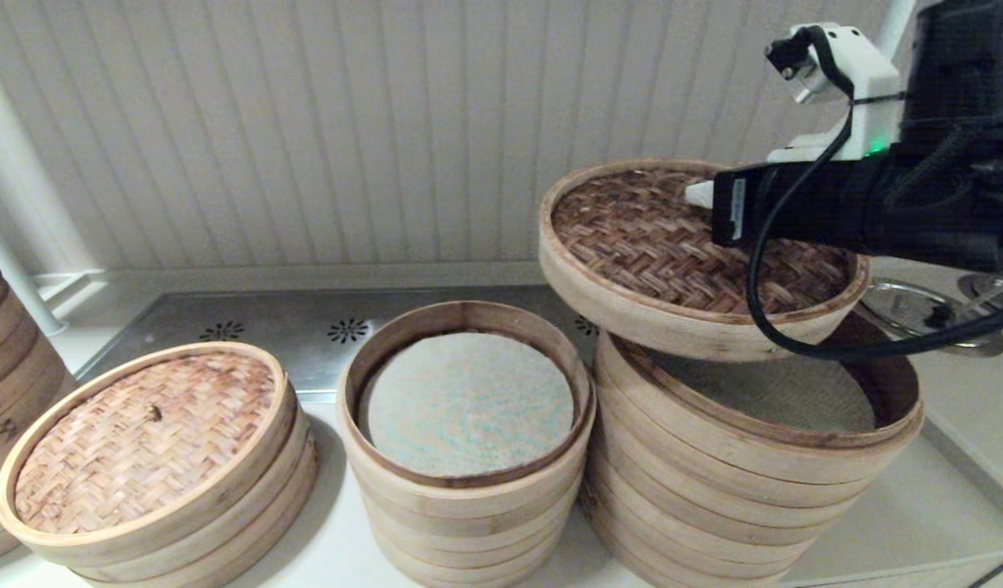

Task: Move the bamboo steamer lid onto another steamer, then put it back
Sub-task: Put the steamer

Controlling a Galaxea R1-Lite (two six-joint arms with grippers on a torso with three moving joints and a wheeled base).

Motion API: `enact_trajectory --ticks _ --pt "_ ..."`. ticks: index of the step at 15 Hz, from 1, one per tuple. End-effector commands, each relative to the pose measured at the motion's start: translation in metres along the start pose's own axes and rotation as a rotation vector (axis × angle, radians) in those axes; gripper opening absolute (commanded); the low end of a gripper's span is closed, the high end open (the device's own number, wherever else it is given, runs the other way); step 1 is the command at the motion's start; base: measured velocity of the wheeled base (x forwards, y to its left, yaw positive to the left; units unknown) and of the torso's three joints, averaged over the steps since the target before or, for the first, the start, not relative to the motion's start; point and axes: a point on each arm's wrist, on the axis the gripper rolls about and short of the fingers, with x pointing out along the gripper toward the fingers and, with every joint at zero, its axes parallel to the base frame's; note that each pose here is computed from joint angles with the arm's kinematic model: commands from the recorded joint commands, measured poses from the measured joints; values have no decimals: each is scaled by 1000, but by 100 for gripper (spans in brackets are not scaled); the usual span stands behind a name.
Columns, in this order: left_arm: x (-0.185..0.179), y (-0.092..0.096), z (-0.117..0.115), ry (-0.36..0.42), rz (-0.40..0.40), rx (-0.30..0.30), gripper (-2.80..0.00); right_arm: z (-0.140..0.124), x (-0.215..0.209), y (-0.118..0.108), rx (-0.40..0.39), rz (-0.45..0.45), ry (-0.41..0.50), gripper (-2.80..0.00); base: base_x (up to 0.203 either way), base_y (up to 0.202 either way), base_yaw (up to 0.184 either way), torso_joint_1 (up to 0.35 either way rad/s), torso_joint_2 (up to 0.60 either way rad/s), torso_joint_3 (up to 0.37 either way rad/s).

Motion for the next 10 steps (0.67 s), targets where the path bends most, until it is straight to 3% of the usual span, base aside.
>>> enact_trajectory --ticks 1,4,10 --pt "0 0 0 0 0 0 -280 -7 -15 -18 10 -51 13 -280 0 0 0 0 0 0" --pt "0 0 0 -1 0 0 -280 -17 -31 -31 21 -48 26 -280 0 0 0 0 0 0" --pt "0 0 0 0 0 0 -280 -41 -44 -38 22 -66 89 -280 0 0 0 0 0 0"
